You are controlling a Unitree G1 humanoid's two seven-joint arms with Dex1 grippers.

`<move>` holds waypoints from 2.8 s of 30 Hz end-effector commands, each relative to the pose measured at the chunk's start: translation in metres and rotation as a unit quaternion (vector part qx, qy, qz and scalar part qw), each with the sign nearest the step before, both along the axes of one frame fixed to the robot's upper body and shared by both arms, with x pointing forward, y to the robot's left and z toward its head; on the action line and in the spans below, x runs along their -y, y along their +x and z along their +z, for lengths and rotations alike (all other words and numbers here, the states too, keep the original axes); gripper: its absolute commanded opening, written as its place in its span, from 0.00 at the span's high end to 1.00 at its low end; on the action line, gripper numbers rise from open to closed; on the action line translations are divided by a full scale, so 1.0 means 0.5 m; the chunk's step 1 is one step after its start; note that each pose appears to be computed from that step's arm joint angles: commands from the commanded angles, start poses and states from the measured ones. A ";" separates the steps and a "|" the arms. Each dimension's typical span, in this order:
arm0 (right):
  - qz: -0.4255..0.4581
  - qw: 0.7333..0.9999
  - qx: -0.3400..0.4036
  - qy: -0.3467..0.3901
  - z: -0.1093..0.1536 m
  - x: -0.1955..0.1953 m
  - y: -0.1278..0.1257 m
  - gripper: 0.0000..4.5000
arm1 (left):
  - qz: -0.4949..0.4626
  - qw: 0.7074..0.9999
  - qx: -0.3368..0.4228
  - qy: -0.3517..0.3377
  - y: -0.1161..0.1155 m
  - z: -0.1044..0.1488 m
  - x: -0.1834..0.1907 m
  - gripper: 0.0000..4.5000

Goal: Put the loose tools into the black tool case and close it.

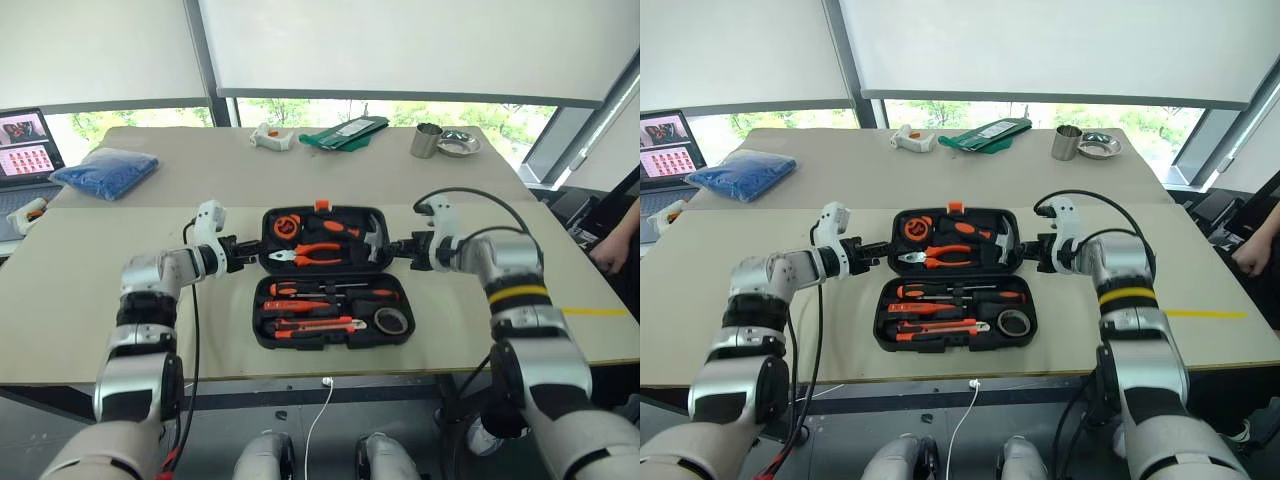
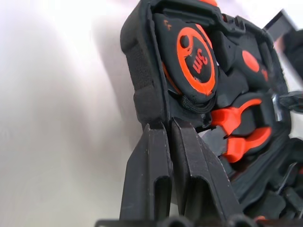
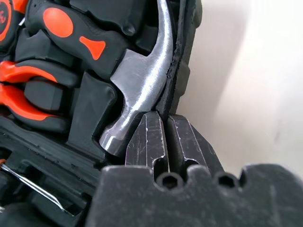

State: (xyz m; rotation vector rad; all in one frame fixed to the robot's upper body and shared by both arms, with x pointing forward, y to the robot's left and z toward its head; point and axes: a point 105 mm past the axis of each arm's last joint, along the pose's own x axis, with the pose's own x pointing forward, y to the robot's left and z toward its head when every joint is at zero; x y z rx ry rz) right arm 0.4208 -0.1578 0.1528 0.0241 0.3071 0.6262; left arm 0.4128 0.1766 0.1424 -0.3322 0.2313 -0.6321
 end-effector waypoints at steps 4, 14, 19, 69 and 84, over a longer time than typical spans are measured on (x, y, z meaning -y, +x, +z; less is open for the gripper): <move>0.063 0.922 0.330 -0.193 0.113 0.018 -0.071 1.00 | -0.002 0.966 0.234 0.106 -0.038 0.066 -0.016 0.99; 0.122 0.788 0.444 -0.409 -0.055 0.093 -0.177 1.00 | -0.099 0.901 0.363 0.216 -0.165 -0.030 0.008 0.99; 0.127 0.791 0.435 -0.411 -0.086 0.116 -0.199 0.75 | -0.093 0.897 0.348 0.258 -0.188 -0.053 -0.038 0.67; 0.210 0.938 0.201 -0.192 -0.092 -0.053 -0.177 1.00 | -0.133 0.960 0.174 0.172 -0.063 0.023 -0.039 0.99; 0.204 0.947 0.231 -0.096 -0.045 -0.017 -0.277 1.00 | -0.308 0.914 0.166 0.206 -0.101 -0.013 0.247 0.99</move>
